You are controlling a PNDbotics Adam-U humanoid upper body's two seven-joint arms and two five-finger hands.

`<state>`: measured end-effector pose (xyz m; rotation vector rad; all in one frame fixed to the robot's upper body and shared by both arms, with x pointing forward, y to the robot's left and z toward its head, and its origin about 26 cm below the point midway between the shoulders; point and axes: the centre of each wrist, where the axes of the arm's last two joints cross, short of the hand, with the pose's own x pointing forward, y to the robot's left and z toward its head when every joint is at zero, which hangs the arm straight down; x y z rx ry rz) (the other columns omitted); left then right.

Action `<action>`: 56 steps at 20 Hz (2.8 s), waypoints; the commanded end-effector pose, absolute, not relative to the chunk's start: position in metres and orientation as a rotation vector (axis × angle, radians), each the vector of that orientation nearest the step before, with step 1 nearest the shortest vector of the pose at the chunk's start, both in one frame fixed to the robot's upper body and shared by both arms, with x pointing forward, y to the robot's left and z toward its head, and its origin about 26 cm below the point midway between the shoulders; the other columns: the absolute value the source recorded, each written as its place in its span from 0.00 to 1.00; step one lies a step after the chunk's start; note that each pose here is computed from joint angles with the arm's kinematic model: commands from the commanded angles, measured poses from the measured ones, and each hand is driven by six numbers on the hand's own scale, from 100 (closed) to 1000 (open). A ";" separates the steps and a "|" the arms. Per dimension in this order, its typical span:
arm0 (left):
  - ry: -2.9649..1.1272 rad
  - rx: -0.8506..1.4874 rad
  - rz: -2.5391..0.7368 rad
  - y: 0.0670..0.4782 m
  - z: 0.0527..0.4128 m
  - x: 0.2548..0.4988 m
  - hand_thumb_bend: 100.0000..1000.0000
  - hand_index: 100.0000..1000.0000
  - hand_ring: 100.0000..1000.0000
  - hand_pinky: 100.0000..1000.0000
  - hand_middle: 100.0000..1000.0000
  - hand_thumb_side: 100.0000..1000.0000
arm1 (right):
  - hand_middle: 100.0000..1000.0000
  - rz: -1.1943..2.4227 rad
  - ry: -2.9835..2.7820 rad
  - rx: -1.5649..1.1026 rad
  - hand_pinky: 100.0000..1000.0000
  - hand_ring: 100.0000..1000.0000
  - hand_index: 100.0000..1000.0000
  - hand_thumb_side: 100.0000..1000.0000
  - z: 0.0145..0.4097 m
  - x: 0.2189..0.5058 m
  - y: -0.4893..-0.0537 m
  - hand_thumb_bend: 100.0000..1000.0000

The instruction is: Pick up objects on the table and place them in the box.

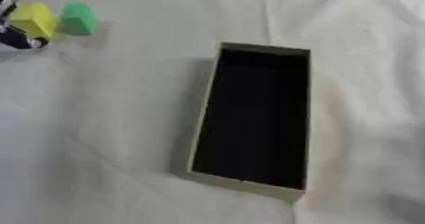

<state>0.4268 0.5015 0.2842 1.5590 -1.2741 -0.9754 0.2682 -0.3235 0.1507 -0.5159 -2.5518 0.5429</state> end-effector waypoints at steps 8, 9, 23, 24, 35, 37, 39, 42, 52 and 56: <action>-1.235 1.656 -0.858 0.528 0.305 0.407 0.59 0.92 0.91 0.81 0.90 0.00 | 0.50 0.576 -2.570 -0.528 0.80 0.81 0.81 0.76 0.157 0.269 -0.322 0.00; -1.231 1.658 -0.853 0.529 0.305 0.406 0.59 0.92 0.91 0.81 0.90 0.00 | 0.50 0.578 -2.571 -0.528 0.80 0.81 0.81 0.76 0.157 0.269 -0.322 0.00; -1.285 1.727 -0.652 0.543 0.308 0.395 0.36 0.91 0.91 0.78 0.89 0.00 | 0.50 0.594 -2.564 -0.549 0.80 0.82 0.81 0.79 0.156 0.269 -0.319 0.00; -1.294 1.727 -0.636 0.544 0.308 0.394 0.35 0.91 0.91 0.78 0.89 0.00 | 0.50 0.596 -2.562 -0.552 0.80 0.82 0.81 0.79 0.156 0.269 -0.319 0.00; -1.224 1.614 -0.669 0.553 0.302 0.389 0.52 0.92 0.91 0.78 0.91 0.00 | 0.49 0.597 -2.560 -0.560 0.81 0.82 0.81 0.79 0.155 0.270 -0.318 0.00; -1.220 1.642 -0.629 0.554 0.304 0.388 0.52 0.94 0.91 0.78 0.92 0.00 | 0.49 0.598 -2.560 -0.560 0.81 0.82 0.81 0.79 0.155 0.270 -0.318 0.00; -1.230 1.680 -0.583 0.554 0.305 0.387 0.47 0.93 0.91 0.77 0.90 0.00 | 0.49 0.597 -2.559 -0.561 0.81 0.82 0.81 0.79 0.155 0.269 -0.318 0.00; -1.246 1.686 -0.564 0.555 0.305 0.386 0.41 0.93 0.91 0.77 0.90 0.00 | 0.49 0.597 -2.559 -0.562 0.81 0.82 0.81 0.79 0.155 0.270 -0.318 0.00; -1.183 1.542 -0.602 0.572 0.295 0.375 0.36 0.92 0.91 0.76 0.93 0.00 | 0.49 0.587 -2.574 -0.559 0.81 0.82 0.81 0.78 0.157 0.271 -0.317 0.00; -1.211 1.581 -0.570 0.571 0.298 0.376 0.36 0.93 0.87 0.70 0.94 0.00 | 0.49 0.588 -2.572 -0.554 0.81 0.82 0.81 0.79 0.157 0.271 -0.316 0.00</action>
